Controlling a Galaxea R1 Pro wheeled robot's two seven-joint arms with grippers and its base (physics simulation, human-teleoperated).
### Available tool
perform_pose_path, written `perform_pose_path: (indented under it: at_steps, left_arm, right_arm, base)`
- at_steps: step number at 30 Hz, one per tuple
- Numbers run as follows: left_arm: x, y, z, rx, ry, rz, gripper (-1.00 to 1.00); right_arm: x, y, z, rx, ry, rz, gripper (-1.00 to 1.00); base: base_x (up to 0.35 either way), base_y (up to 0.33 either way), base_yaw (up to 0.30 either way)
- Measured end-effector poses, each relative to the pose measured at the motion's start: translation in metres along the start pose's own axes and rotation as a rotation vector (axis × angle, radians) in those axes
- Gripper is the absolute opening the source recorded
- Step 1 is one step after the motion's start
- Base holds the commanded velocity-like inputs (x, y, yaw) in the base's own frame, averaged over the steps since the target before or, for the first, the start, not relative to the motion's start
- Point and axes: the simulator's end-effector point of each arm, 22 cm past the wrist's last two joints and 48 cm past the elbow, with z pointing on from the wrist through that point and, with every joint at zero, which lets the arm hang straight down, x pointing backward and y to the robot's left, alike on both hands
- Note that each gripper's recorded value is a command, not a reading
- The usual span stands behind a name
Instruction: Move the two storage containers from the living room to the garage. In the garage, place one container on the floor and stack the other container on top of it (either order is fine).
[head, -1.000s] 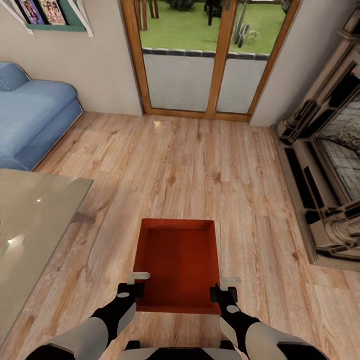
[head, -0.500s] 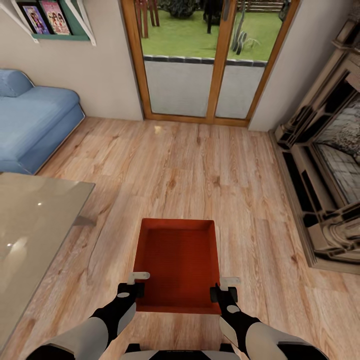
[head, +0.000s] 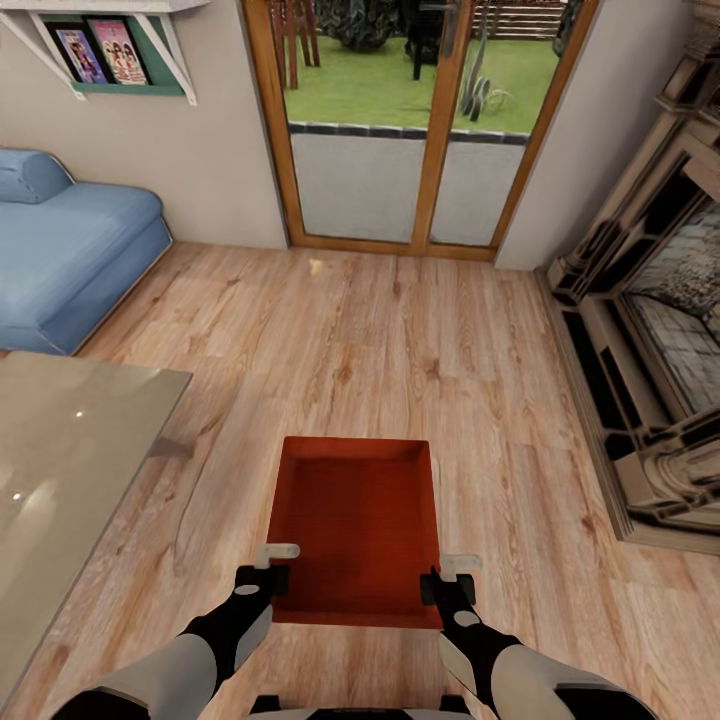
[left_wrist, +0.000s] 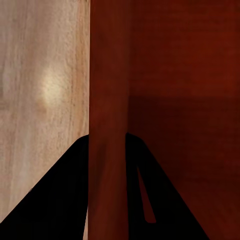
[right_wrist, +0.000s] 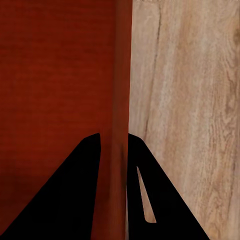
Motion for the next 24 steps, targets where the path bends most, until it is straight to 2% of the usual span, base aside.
perform_pose_path:
  at_steps: [24]
  left_arm:
    - [-0.015, 0.001, -0.007, -0.001, -0.028, 0.000, -1.00]
  right_arm:
    - [-0.015, -0.001, -0.005, 0.001, -0.028, 0.004, -1.00]
  base:
    - [0.000, 0.000, 0.000]
